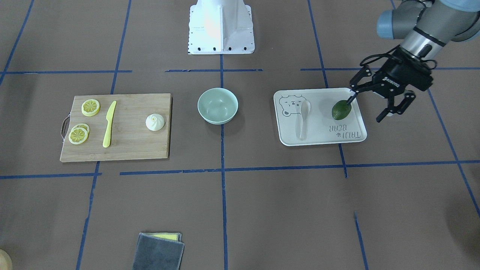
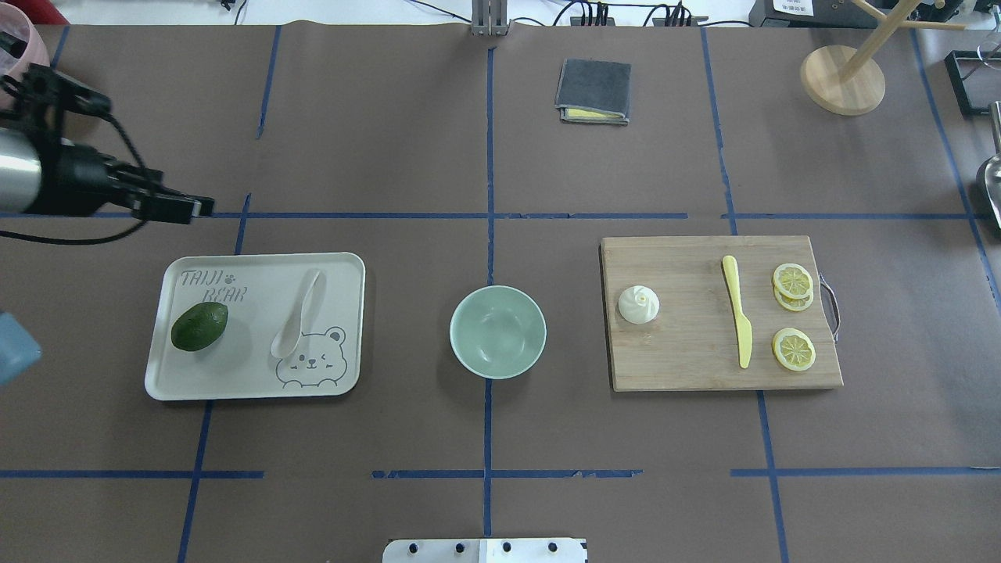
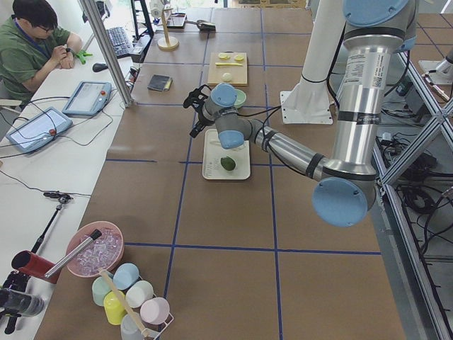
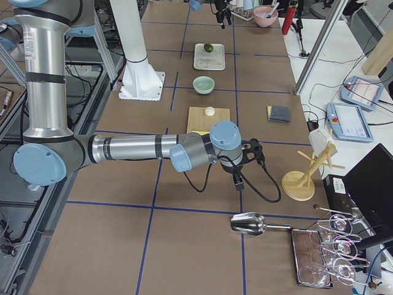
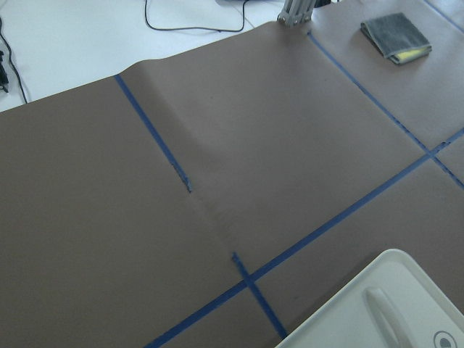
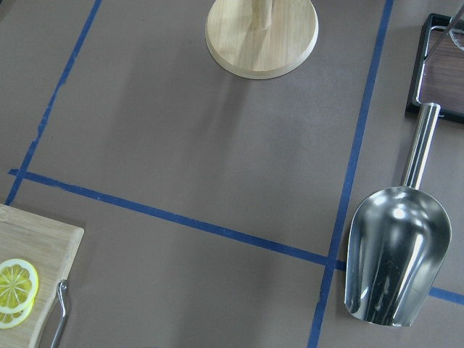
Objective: Put spoon and bun in bowl
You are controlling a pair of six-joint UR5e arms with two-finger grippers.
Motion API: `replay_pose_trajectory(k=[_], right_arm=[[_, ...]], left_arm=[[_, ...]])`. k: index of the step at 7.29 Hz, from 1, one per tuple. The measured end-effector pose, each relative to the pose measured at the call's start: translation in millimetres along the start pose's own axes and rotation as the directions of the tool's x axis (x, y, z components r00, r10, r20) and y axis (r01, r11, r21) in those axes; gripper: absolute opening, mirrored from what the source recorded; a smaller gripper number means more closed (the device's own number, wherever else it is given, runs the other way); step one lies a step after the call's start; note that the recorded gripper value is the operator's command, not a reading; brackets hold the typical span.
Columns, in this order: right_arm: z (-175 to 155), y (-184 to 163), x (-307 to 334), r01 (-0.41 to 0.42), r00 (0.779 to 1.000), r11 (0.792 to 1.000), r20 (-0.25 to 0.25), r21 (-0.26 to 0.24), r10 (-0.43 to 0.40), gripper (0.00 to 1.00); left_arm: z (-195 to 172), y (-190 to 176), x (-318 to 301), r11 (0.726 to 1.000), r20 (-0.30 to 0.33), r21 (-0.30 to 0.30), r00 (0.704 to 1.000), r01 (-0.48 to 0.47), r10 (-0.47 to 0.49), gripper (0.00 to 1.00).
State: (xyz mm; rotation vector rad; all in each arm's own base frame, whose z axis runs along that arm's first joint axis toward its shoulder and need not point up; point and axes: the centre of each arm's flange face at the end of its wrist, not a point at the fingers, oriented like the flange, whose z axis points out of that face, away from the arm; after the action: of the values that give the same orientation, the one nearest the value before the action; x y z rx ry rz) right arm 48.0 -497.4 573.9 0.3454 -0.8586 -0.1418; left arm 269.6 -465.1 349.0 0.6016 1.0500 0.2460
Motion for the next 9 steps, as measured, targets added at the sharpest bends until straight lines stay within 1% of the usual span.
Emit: replay_pose_trajectory(k=[1,2,3,4,5,6,9], right_arm=[[0.7,0.6,0.9,-0.002,1.000,1.000,0.000,-0.002,0.002,1.00],[1.2,1.1,1.5,-0.004,1.000,1.000,0.000,-0.003,0.004,1.00],[1.4,1.5,2.1,-0.005,1.000,1.000,0.000,-0.003,0.005,1.00],[1.7,2.0,2.6,-0.006,1.000,1.000,0.000,-0.004,0.006,1.00],[2.0,2.5,2.9,-0.007,1.000,1.000,0.000,-0.005,0.007,1.00],[2.3,2.6,2.9,-0.007,1.000,1.000,0.000,-0.006,0.007,1.00],[2.0,2.7,2.8,-0.007,1.000,1.000,0.000,-0.005,0.007,1.00]], left_arm=[[31.7,-1.9,45.3,0.991,0.038,-0.079,0.994,0.106,-0.103,1.00],[63.5,6.5,78.0,0.977,0.110,-0.121,0.980,0.179,-0.166,0.92],[89.8,17.7,91.3,0.969,0.174,-0.132,0.968,0.207,-0.183,0.85],[108.7,27.0,90.4,0.963,0.216,-0.140,0.956,0.230,-0.197,0.84],[121.7,33.5,85.6,0.956,0.242,-0.145,0.946,0.255,-0.216,0.84],[132.7,39.1,80.9,0.952,0.252,-0.147,0.941,0.270,-0.228,0.84],[163.3,59.4,71.1,0.950,0.243,-0.161,0.944,0.266,-0.223,0.84]])
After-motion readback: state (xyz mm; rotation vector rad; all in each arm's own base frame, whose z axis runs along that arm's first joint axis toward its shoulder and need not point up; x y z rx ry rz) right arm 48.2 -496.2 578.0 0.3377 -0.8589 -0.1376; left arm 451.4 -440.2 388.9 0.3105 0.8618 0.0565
